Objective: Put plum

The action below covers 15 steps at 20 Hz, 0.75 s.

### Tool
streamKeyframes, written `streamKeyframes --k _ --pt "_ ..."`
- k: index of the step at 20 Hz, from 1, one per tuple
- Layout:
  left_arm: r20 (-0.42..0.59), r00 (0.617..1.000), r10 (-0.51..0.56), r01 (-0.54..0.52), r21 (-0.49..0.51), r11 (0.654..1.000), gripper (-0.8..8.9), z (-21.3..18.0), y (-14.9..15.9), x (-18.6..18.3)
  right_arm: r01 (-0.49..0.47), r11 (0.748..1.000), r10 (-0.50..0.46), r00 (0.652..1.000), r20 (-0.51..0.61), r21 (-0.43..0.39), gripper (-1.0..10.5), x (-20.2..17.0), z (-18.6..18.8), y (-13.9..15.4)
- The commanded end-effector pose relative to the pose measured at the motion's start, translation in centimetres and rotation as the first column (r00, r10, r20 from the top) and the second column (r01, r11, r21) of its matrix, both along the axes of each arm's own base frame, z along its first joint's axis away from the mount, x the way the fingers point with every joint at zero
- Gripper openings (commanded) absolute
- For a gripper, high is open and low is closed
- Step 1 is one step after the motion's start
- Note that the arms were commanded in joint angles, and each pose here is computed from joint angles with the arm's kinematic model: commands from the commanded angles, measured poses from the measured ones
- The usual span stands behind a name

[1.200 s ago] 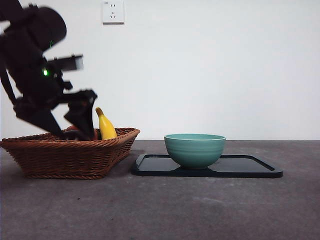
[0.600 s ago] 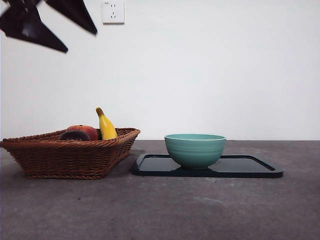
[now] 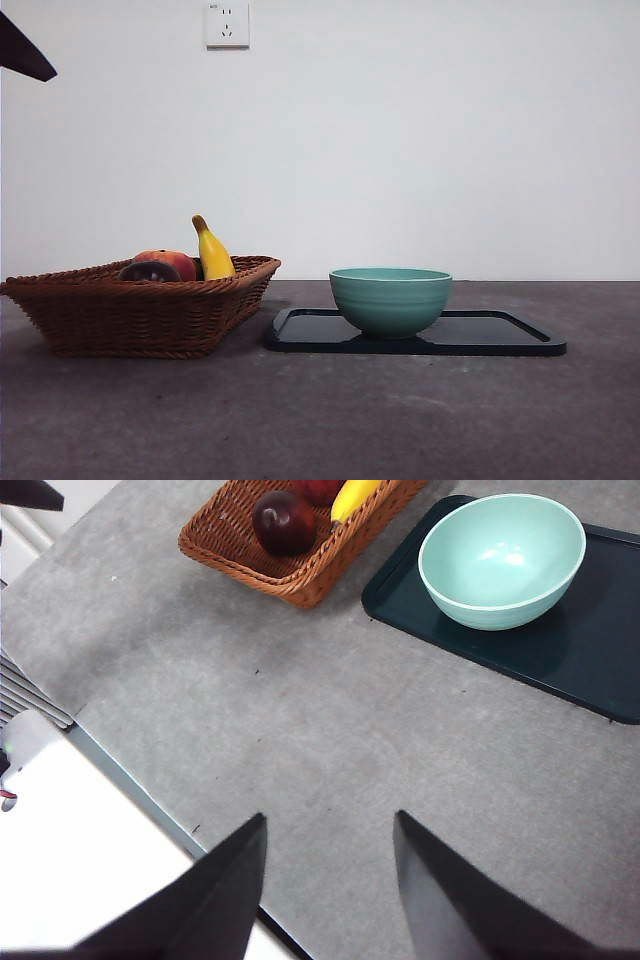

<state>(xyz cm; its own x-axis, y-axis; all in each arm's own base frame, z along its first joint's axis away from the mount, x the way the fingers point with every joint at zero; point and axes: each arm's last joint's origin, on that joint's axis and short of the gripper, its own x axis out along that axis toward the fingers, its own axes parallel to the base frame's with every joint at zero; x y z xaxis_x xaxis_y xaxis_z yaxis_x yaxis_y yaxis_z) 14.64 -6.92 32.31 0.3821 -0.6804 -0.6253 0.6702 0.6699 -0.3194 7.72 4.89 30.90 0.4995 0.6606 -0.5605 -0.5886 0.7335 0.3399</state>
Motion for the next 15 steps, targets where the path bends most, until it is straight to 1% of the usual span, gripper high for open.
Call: streamKeyframes --k 1,8,9,10,12,15 --pt "0.034 0.998 -0.045 0.046 -0.026 0.999 4.37 0.6 -0.2 0.1 0.004 1.0 -0.004 1.0 0.003 0.014 2.0 0.1 0.3 0.1" --pt "0.041 0.998 -0.051 0.052 -0.031 0.998 4.37 0.7 -0.2 0.1 0.02 1.0 -0.02 1.0 -0.009 0.022 2.0 0.1 0.3 0.1" --pt "0.042 0.998 -0.051 0.052 -0.03 0.998 4.37 0.7 -0.2 0.1 0.049 0.999 -0.049 0.999 -0.021 0.023 2.0 0.1 0.3 0.0" --pt "0.041 0.998 -0.051 0.052 -0.031 0.998 4.37 0.7 -0.2 0.1 0.115 0.993 -0.114 0.992 -0.05 0.027 2.0 0.3 0.2 0.0" --pt "0.042 0.998 -0.051 0.052 -0.031 0.998 4.37 0.7 -0.2 0.1 0.177 0.984 -0.174 0.981 -0.079 0.027 2.1 1.1 0.2 0.2" --pt "0.042 0.998 -0.051 0.052 -0.03 0.998 4.37 0.7 -0.2 0.1 0.199 0.979 -0.195 0.977 -0.085 0.041 2.2 3.5 0.5 1.3"
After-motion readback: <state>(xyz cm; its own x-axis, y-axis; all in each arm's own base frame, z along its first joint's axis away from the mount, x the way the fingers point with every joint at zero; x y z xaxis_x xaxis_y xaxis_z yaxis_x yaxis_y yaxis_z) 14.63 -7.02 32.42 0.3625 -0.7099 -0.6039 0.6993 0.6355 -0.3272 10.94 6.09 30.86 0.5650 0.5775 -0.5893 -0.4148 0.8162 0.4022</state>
